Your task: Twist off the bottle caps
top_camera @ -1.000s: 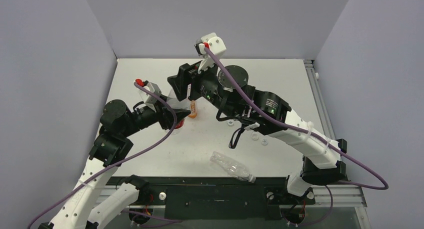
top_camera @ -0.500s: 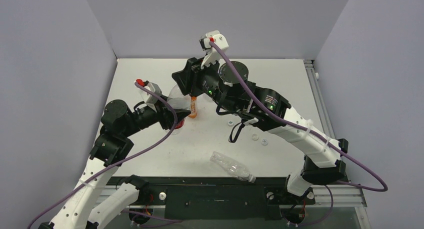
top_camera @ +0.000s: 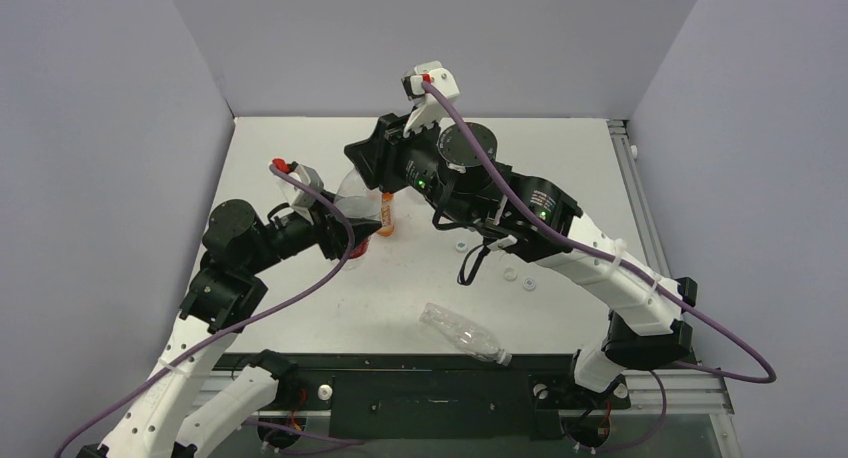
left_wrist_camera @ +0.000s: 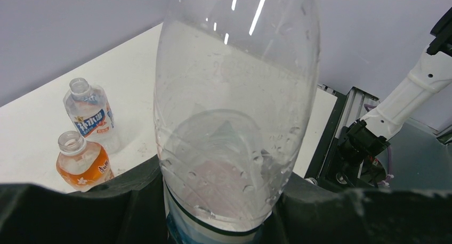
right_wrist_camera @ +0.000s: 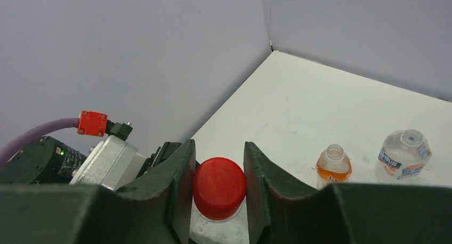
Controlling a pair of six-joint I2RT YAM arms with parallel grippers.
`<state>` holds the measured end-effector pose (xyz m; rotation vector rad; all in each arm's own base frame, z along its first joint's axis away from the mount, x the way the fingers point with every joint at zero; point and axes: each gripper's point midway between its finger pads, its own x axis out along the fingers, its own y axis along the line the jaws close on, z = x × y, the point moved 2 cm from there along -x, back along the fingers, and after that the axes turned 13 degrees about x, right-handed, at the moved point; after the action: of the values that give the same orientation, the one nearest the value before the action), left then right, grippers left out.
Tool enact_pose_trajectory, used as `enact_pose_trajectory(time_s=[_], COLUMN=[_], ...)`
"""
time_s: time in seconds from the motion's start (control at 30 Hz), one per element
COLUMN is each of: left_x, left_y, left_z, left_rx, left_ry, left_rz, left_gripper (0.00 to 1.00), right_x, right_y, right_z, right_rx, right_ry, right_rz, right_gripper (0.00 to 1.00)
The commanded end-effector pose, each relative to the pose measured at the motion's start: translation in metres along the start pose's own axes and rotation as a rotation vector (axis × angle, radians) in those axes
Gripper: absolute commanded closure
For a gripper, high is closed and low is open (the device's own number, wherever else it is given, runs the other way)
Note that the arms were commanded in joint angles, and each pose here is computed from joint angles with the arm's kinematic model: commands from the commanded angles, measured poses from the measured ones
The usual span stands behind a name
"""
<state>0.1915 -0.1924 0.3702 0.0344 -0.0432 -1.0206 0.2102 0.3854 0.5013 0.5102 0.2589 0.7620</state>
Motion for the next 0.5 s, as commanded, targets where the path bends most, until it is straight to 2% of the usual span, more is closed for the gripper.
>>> enact_pose_trajectory(time_s=[0.0, 0.13, 0.2, 0.33, 0.47], left_x=[-0.002, -0.003, -0.004, -0.009, -0.015], left_y=[-0.002, -0.005, -0.01, -0.032, -0.057], left_z=[0.017, 0.02, 0.025, 0.041, 0.052], left_rx=[0.035, 0.03, 0.03, 0.019, -0.074], left_ry=[-0.06, -0.067, -0.078, -0.13, -0.145], left_rz=[-0.003, -0.015, -0.046, -0.173, -0.325], left_gripper=[0.83, 0.83, 0.83, 0.84, 0.84], right_x=[-0.013, -0.015, -0.017, -0.033, -0.064], right_y=[-0.001, 0.003, 0.007, 0.032, 0.056], right_z=[0.023, 0.024, 0.022, 0.017, 0.011], right_rx=[0.034, 0.021, 0.002, -0.057, -0.115], right_ry=[-0.071, -0.059, -0.03, 0.043, 0.101], right_rz=[0.007, 0.038, 0.091, 0.329, 0.583], right_gripper=[0.82, 0.99, 1.0, 1.0, 1.0])
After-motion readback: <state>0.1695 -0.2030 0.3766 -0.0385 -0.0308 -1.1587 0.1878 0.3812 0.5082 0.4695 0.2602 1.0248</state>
